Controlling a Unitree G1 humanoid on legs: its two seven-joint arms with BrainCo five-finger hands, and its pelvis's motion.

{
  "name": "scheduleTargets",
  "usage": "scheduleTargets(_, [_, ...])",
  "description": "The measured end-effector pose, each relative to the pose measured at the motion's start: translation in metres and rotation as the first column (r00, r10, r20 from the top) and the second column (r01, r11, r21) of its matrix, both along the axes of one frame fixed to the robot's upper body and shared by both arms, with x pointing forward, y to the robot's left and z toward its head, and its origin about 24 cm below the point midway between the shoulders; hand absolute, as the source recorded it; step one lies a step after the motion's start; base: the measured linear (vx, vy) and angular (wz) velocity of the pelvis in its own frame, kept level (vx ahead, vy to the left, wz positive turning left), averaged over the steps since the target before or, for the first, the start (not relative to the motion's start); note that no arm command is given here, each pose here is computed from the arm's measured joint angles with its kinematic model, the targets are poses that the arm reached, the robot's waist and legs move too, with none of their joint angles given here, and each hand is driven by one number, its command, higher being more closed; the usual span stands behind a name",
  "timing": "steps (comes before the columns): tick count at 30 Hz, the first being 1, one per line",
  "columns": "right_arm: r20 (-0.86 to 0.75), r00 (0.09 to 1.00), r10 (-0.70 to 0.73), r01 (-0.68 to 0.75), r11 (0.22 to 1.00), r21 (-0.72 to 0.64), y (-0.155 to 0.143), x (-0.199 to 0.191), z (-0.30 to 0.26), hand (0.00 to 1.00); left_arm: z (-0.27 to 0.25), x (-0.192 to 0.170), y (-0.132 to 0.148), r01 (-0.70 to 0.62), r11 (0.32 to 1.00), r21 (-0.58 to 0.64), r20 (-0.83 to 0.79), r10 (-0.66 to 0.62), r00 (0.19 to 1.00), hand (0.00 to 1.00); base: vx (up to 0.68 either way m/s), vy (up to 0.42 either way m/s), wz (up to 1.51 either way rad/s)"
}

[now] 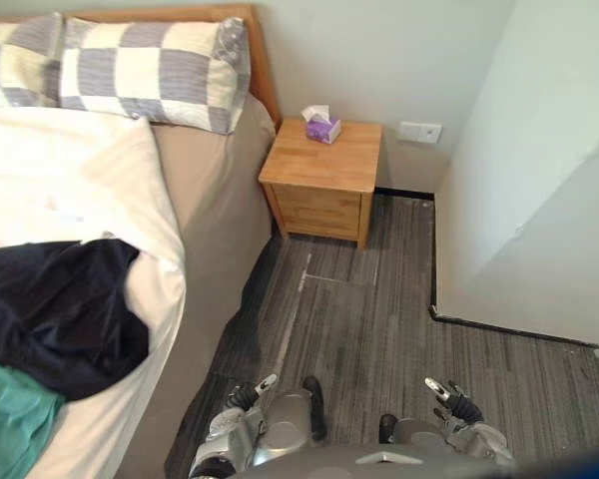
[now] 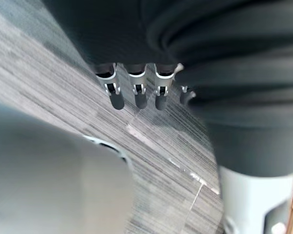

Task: Tidy the bed and pick cloth on bed and put in laundry

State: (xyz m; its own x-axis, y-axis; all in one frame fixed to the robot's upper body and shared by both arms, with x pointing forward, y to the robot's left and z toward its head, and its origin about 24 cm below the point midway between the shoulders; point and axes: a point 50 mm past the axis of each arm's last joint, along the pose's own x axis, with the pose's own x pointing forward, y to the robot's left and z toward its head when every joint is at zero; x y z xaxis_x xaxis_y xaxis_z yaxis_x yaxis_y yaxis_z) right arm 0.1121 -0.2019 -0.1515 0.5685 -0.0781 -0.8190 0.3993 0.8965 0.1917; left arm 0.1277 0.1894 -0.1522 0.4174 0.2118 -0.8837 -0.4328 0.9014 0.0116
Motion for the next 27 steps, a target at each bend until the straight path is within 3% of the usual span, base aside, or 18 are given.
scheduleTargets(4, [0.012, 0.999, 0.03, -0.03, 0.999, -0.019, -0.004, 0.013, 0.003, 0.0, 0.0, 0.003, -0.002, -0.01, 1.0, -0.01, 0.001, 0.01, 1.0, 0.0, 0.32, 0.128, 0.51])
scheduleTargets(8, [0.085, 0.989, 0.123, -0.122, 0.992, -0.014, 0.011, 0.04, 0.011, 0.0, 0.0, 0.001, 0.001, 0.001, 1.0, -0.005, -0.018, -0.001, 1.0, 0.0, 0.28, 0.102, 0.13])
scheduleTargets(14, [0.083, 0.986, 0.141, -0.139, 0.99, -0.025, 0.013, 0.04, 0.01, 0.0, -0.003, -0.009, 0.007, 0.06, 0.998, 0.022, -0.054, -0.059, 0.997, 0.0, 0.4, -0.017, 1.03])
scheduleTargets(22, [0.085, 0.988, 0.129, -0.128, 0.992, -0.023, 0.011, 0.032, 0.009, 0.0, -0.002, -0.009, 0.005, 0.052, 0.999, 0.015, 0.001, -0.052, 0.999, 0.0, 0.38, -0.368, 1.5])
scheduleTargets(27, [0.177, 0.973, 0.152, -0.156, 0.988, 0.009, 0.026, 0.052, 0.017, 0.0, 0.0, -0.007, -0.003, 0.008, 1.0, 0.0, 0.038, -0.008, 0.999, 0.0, 0.25, -0.291, 0.73])
